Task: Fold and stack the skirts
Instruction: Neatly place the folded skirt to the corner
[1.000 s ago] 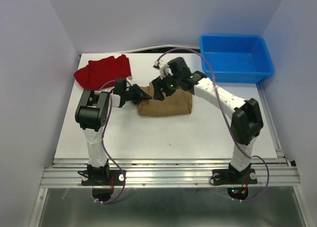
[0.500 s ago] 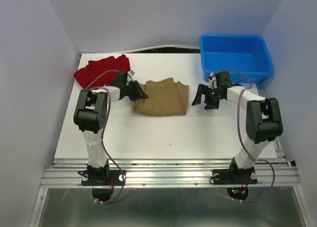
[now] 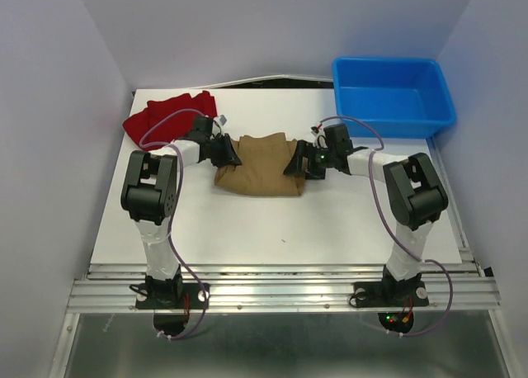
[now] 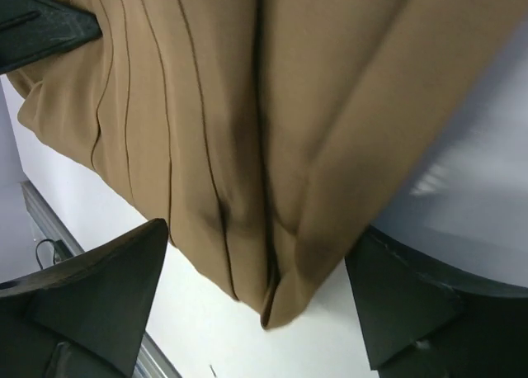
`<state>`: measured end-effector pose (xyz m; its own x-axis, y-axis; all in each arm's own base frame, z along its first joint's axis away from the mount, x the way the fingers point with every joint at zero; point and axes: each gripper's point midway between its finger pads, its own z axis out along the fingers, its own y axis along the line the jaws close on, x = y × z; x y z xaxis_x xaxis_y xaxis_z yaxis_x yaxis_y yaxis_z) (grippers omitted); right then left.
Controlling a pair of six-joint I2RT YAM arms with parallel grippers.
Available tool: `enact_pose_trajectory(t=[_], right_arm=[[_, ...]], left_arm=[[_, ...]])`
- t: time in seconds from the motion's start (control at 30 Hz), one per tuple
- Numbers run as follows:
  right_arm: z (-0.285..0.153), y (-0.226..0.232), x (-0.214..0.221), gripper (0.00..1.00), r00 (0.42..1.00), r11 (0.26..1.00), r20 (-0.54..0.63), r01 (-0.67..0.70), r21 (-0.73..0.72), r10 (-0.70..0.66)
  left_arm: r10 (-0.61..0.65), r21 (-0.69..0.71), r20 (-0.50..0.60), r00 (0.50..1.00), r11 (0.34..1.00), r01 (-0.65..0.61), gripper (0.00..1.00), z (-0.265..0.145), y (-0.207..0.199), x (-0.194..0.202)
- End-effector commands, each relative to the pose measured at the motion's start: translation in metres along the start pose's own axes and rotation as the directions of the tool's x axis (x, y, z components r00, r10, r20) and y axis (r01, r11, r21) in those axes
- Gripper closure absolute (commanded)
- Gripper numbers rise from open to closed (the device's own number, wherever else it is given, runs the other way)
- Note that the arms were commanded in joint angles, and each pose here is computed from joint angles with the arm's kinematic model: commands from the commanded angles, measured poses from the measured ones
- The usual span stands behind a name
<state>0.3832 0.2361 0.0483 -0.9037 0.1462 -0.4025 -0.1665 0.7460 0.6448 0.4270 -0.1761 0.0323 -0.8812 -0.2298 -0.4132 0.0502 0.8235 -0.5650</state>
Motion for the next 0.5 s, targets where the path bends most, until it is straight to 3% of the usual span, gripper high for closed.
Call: enact_pose_trajectory(t=[0.0,0.07,0.17,0.2,0.23,0.27,0.3,0.37,0.47], right_arm=[[0.033,-0.013,0.008,0.13,1.000,0.998,-0.015,-0.021,0.056,0.021],[0.042,-0.009,0.005,0.19,0.999,0.999,-0.023,-0.024,0.038,0.025],[0.053,0.006,0.002,0.39,0.999,0.999,-0.019,0.034,0.028,-0.033],[0.054,0.010,-0.010,0.54,0.998,0.998,0.008,0.056,0.032,-0.056],[0.057,0.014,-0.016,0.63,0.995,0.994,0.026,0.093,0.048,-0.095],[0.059,0.023,-0.028,0.82,0.991,0.992,0.050,0.119,0.047,-0.121],[0.061,0.024,-0.037,0.91,0.987,0.988,0.064,0.141,0.058,-0.145],[0.067,0.029,-0.049,0.99,0.982,0.982,0.071,0.172,0.074,-0.177],[0.077,0.039,-0.083,0.99,0.963,0.971,0.134,0.225,0.081,-0.234]], left_arm=[[0.134,-0.091,0.020,0.991,0.987,-0.131,0.81,-0.018,0.006,-0.014],[0.143,-0.122,0.025,0.989,0.983,-0.139,0.82,-0.021,0.009,-0.019],[0.193,-0.152,0.038,0.980,0.971,-0.185,0.89,-0.026,0.010,-0.030],[0.231,-0.158,0.035,0.972,0.962,-0.222,0.92,-0.027,0.011,-0.033],[0.247,-0.177,0.039,0.968,0.955,-0.237,0.99,-0.031,0.011,-0.038],[0.265,-0.183,0.042,0.963,0.950,-0.254,1.00,-0.033,0.011,-0.041],[0.304,-0.193,0.046,0.951,0.937,-0.290,1.00,-0.035,0.011,-0.046],[0.346,-0.198,0.062,0.936,0.923,-0.329,1.00,-0.041,0.008,-0.053],[0.441,-0.198,0.100,0.892,0.887,-0.416,1.00,-0.048,0.002,-0.065]])
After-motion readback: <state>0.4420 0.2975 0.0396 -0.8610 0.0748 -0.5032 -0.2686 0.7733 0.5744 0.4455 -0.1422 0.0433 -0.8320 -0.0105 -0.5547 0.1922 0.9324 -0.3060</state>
